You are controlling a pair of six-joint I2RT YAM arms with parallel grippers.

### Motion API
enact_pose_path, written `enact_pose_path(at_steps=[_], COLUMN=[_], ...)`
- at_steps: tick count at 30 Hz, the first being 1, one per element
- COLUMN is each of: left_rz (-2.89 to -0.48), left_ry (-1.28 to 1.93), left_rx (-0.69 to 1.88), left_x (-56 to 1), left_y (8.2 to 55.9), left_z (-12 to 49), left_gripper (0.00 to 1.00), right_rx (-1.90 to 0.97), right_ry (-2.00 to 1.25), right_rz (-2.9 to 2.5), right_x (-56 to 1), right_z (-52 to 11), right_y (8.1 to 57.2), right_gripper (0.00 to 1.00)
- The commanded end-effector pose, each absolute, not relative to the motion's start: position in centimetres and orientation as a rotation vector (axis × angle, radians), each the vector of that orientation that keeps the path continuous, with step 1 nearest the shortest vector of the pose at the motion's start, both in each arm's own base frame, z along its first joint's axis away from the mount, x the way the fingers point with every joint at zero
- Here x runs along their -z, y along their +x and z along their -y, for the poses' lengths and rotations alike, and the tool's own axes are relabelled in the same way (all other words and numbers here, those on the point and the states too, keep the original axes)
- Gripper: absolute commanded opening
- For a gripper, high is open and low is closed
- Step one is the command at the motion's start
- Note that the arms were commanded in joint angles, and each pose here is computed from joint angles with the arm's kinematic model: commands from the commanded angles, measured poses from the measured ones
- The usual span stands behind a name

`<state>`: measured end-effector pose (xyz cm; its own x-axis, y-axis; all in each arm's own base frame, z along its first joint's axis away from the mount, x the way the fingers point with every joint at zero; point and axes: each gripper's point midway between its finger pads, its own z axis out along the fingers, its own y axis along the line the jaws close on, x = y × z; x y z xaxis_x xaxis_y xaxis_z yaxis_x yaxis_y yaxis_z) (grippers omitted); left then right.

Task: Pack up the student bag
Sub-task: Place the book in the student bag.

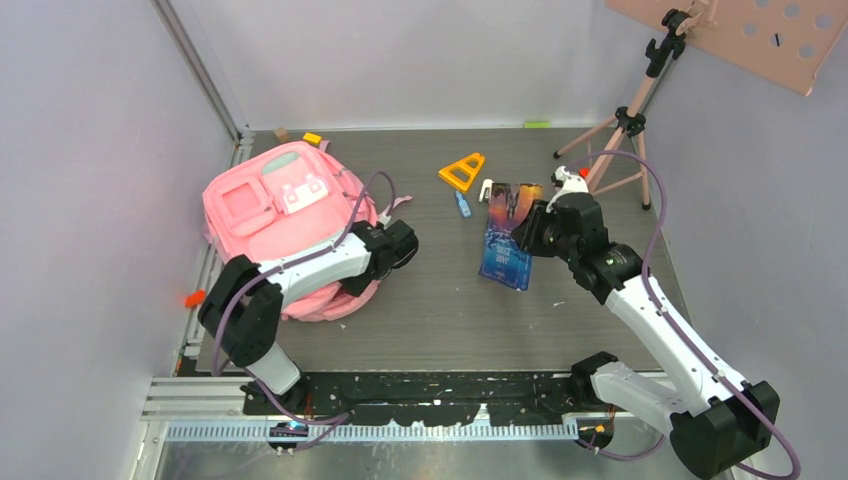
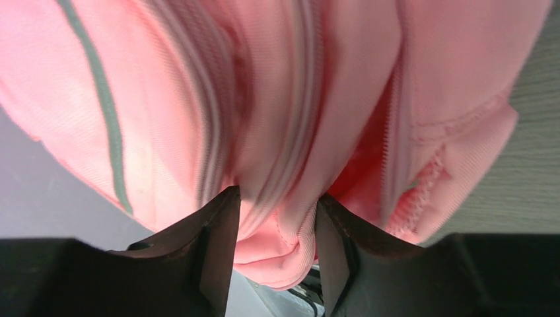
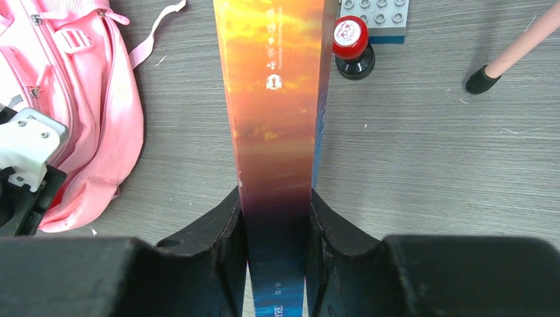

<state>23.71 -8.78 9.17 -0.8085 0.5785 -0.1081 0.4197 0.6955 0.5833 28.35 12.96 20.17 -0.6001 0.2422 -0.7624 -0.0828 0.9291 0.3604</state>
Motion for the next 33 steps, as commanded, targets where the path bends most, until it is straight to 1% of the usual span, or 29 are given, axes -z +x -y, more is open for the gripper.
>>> enact_pose_path(at_steps=[1, 3, 4, 5, 6, 8, 9, 10, 15, 20, 25, 30, 33], left_rz=[-2.428, -2.393, -2.383, -2.377, -2.369, -2.342, -2.325, -2.305, -2.162, -2.007, -1.988, -1.946, -1.903], left_ry=[0.656, 0.648, 0.650, 0.651, 0.649, 0.617, 0.593, 0.564, 0.455, 0.446, 0.557, 0.667, 0.725], left_rx=[-0.968, -0.992, -0.997, -0.997, -0.991, -0.948, -0.917, -0.878, -0.612, -0.317, -0.139, 0.148, 0.298], left_x=[-12.0, -12.2, -12.3, -12.3, -12.5, -13.5, -14.2, -15.2, -21.3, -26.0, -27.2, -28.1, -29.2], left_y=[26.5, 26.8, 26.9, 27.0, 27.1, 27.5, 27.8, 28.1, 29.3, 29.5, 29.1, 28.3, 27.7], left_z=[7.6, 7.3, 7.2, 7.2, 7.2, 7.6, 7.8, 8.2, 10.1, 12.5, 15.3, 20.0, 22.6], left_gripper=[0.45, 0.48, 0.46, 0.41, 0.28, 0.09, 0.02, 0.00, 0.00, 0.00, 0.00, 0.00, 0.00], right_rx=[-0.562, -0.568, -0.570, -0.572, -0.574, -0.579, -0.585, -0.594, -0.701, -0.883, -1.117, -1.229, -1.299], right_ry=[0.132, 0.131, 0.131, 0.131, 0.135, 0.143, 0.144, 0.150, 0.108, 0.098, 0.127, 0.114, 0.246], right_rz=[-1.862, -1.861, -1.863, -1.863, -1.864, -1.866, -1.867, -1.871, -1.902, -1.962, -1.976, -1.995, -2.021], right_x=[-28.5, -28.5, -28.5, -28.5, -28.5, -28.4, -28.4, -28.4, -28.4, -27.9, -28.2, -28.6, -28.4], right_z=[-13.5, -13.6, -13.6, -13.6, -13.7, -13.7, -13.8, -13.9, -15.7, -18.6, -22.5, -26.2, -27.2], right_y=[30.4, 30.3, 30.3, 30.3, 30.3, 30.4, 30.3, 30.4, 29.9, 29.7, 29.6, 28.5, 28.7], right_gripper=[0.00, 0.00, 0.00, 0.00, 0.00, 0.00, 0.00, 0.00, 0.00, 0.00, 0.01, 0.00, 0.00])
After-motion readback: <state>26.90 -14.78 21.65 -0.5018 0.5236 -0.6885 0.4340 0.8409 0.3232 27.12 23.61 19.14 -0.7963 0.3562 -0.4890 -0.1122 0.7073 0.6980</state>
